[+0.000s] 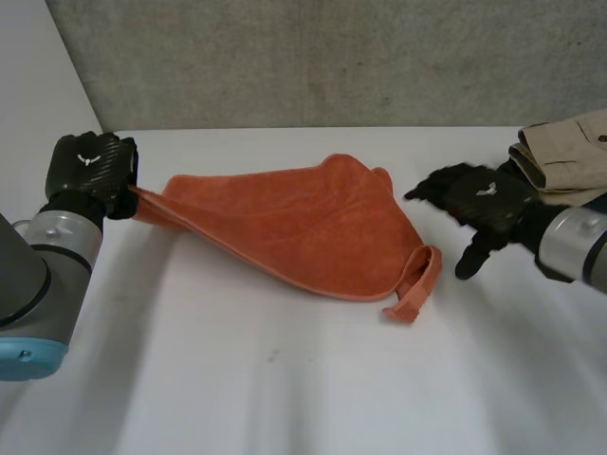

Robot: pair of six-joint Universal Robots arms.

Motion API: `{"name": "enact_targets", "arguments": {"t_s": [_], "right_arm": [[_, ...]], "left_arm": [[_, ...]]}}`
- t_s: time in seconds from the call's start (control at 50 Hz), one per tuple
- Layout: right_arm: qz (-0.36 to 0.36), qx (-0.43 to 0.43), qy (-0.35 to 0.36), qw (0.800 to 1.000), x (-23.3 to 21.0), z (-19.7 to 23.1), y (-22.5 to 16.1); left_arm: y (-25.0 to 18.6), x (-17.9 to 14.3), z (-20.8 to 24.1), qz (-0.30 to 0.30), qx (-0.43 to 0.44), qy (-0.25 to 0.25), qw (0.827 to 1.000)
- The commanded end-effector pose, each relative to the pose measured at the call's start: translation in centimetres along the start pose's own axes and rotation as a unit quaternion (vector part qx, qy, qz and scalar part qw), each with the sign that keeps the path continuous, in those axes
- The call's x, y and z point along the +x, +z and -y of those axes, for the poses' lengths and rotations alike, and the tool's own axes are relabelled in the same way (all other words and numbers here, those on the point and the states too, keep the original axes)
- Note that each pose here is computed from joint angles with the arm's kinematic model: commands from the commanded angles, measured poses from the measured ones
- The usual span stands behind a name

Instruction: Fold the laundry.

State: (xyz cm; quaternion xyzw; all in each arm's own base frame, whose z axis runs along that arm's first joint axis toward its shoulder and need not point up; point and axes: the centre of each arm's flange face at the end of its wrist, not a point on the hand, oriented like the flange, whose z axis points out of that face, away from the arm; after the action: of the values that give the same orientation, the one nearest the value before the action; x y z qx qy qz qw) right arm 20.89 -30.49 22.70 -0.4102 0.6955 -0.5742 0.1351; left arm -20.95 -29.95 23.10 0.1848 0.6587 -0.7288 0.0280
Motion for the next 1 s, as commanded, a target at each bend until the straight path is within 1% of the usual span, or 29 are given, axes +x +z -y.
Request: {"name": "enact_targets", "arguments": {"t_s": [0.02,0.06,0.08,0.14,0.16,0.22,0.24,0.34,0.46,0.66,0.82,0.92,1.0], "right_arm": [[-0.117,-0.041,0.163,0.979,2.5,0.9,-1.6],[-0.136,-0.052,0.194,0.970,2.7,0.9,-1.8],[-0.150,-0.069,0.223,0.961,2.7,0.6,-1.8],[-0.162,-0.089,0.263,0.947,2.5,0.1,-1.8],[-0.165,-0.099,0.289,0.938,2.3,-0.2,-1.6],[-0.161,-0.111,0.329,0.924,1.7,-0.4,-1.1],[-0.157,-0.120,0.354,0.914,1.1,-0.5,-0.7],[-0.141,-0.133,0.394,0.899,-1.4,-0.4,0.1],[-0.150,-0.123,0.403,0.895,-3.5,-0.2,1.1],[-0.203,-0.133,0.352,0.904,-7.3,-2.0,4.1],[-0.246,-0.123,0.338,0.900,-6.7,-3.5,6.5],[-0.236,-0.120,0.341,0.902,-6.9,-3.1,6.7],[-0.227,-0.118,0.344,0.904,-7.4,-1.8,5.7]], "left_arm": [[-0.3,-0.3,0.7,-0.001,-0.003,-0.002,1.000],[-0.5,-0.4,1.0,0.000,-0.003,-0.002,1.000],[-0.7,-0.4,1.3,-0.001,-0.003,-0.003,1.000],[-0.9,-0.5,1.7,0.000,0.000,-0.004,1.000],[-1.0,-0.6,2.0,0.001,0.005,-0.004,1.000],[-1.0,-0.8,2.4,0.004,0.011,-0.004,1.000],[-1.0,-0.9,2.7,0.006,0.016,-0.004,1.000],[-0.6,-1.7,3.5,0.017,0.028,-0.003,0.999],[-0.2,-2.5,3.9,0.026,0.029,-0.008,0.999],[0.3,-3.0,4.5,0.028,0.035,-0.027,0.999],[0.2,-3.3,4.4,0.030,0.028,-0.038,0.998],[0.0,-3.3,4.0,0.029,0.018,-0.046,0.998],[-0.2,-3.4,3.9,0.028,0.016,-0.044,0.999]]}}
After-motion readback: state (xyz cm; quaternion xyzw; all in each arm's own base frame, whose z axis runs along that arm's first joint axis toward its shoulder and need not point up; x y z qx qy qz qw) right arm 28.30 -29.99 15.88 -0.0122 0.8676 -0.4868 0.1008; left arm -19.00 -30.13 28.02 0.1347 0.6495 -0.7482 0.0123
